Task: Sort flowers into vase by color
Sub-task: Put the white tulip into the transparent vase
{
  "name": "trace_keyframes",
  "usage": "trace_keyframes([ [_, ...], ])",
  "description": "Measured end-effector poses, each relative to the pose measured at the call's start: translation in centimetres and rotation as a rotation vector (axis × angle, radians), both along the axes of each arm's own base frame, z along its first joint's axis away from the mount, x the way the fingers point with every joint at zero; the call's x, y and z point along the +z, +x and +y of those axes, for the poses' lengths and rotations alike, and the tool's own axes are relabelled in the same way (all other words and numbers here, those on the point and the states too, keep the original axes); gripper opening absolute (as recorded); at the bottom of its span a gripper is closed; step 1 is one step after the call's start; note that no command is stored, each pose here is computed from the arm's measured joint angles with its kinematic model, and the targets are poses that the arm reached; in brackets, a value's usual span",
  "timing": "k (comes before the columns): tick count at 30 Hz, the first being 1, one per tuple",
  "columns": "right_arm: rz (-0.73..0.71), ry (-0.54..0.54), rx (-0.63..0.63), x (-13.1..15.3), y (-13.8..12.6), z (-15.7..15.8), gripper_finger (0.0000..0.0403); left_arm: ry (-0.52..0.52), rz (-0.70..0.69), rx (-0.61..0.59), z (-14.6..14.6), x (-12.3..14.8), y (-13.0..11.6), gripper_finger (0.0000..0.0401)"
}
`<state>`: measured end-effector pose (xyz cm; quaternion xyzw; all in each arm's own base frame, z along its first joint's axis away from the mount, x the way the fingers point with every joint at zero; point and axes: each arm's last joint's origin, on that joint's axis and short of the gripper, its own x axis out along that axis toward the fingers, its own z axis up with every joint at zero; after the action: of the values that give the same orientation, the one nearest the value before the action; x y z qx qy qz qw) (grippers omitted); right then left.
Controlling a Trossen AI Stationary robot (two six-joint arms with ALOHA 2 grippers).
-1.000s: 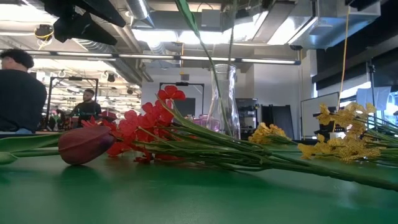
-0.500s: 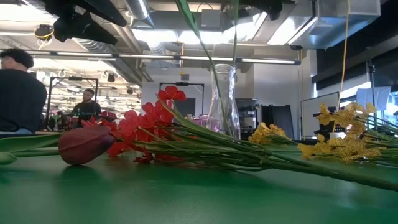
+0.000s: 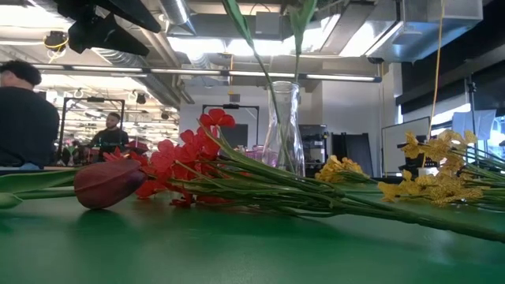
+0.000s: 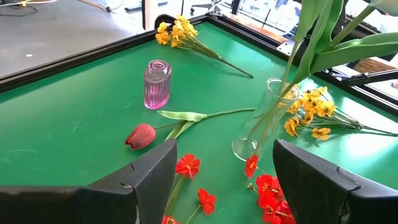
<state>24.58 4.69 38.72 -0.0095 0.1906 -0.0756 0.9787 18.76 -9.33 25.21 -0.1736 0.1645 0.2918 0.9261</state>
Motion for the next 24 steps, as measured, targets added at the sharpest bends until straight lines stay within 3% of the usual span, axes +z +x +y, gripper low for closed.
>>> trace_keyframes([
  [5, 0.08, -0.007, -0.038, 2.2, -1.5, -0.4, 0.0371, 0.006, 0.001, 0.0, 0.0, 0.0, 0.0, 0.0259],
  [9, 0.204, -0.052, -0.257, 1.8, -3.0, -1.3, 0.0371, 0.007, 0.001, 0.001, 0.0, 0.0, 0.0, 0.0259],
  [15, 0.424, -0.004, -0.552, -1.4, -5.1, -2.6, 0.0361, 0.007, -0.001, 0.003, 0.0, 0.0, 0.0, 0.0259],
  [24, 0.583, 0.069, -0.612, -7.9, -4.4, -3.8, 0.031, -0.003, -0.015, 0.005, 0.0, 0.1, 0.1, 0.0259],
])
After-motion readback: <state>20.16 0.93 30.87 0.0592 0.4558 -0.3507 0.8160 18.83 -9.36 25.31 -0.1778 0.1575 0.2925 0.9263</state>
